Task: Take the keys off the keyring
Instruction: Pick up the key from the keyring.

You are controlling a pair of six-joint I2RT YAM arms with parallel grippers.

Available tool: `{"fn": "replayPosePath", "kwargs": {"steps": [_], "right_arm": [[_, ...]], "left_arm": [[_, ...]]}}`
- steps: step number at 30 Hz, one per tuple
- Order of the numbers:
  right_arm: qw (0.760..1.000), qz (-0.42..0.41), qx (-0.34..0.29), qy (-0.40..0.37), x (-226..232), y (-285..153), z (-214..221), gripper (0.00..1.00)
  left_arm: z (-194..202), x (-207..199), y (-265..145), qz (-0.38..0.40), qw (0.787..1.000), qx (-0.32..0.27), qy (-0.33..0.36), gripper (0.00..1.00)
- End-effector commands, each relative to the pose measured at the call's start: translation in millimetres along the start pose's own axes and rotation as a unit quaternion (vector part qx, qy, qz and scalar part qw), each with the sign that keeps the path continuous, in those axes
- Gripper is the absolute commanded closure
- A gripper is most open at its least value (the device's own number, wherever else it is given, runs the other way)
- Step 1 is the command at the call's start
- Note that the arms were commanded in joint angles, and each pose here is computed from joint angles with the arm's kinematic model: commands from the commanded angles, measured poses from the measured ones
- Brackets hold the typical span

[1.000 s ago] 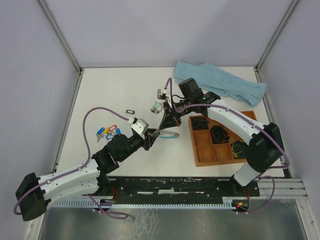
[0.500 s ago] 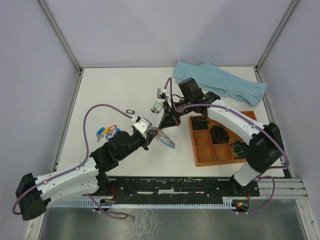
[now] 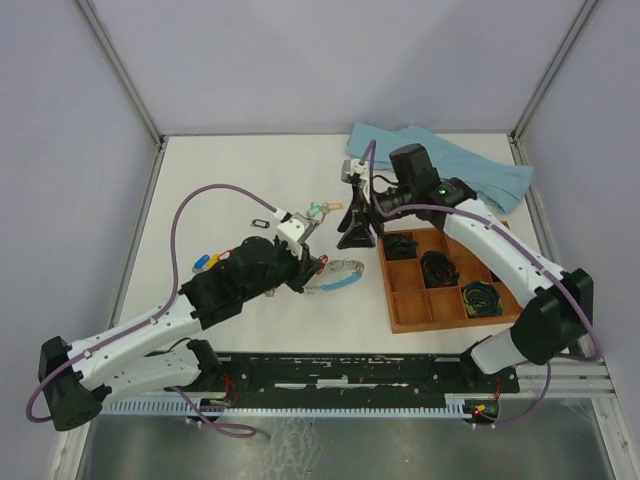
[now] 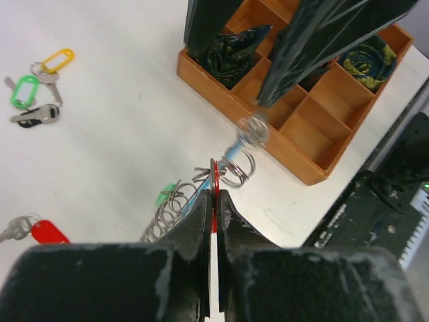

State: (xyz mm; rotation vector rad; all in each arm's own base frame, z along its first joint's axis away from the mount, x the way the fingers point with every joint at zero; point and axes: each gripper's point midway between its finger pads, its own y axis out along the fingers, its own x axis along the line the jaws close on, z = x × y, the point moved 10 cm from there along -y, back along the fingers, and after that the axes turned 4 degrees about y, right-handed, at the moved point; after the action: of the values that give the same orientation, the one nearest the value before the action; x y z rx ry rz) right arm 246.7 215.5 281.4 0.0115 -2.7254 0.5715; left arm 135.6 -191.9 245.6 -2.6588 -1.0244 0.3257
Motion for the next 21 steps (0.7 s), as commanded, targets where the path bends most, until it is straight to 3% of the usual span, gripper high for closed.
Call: {"fn": "replayPosePath", "kwargs": {"steps": [1, 6, 11, 21], "right_arm": [[0.996, -0.005, -0.029, -0.087, 26, -32, -14, 0.41], [0.982, -0.038, -0.038, -0.181, 46, -41, 2, 0.38], [0.947, -0.043, -0.008, -0.317, 51, -48, 21, 0.34], [0.932, 0.037, 0.001, -0.361, 38, -40, 23, 0.32]], "left_arm": [[-33, -10, -1, 0.055, 0.994, 0.02, -0.088, 0.97], [-43, 2, 13, 0.122, 0.971, 0.062, -0.196, 0.97], [-50, 2, 24, 0.158, 0.938, 0.061, -0.302, 0.97], [-52, 10, 30, 0.167, 0.814, 0.01, -0.556, 0.97]]}}
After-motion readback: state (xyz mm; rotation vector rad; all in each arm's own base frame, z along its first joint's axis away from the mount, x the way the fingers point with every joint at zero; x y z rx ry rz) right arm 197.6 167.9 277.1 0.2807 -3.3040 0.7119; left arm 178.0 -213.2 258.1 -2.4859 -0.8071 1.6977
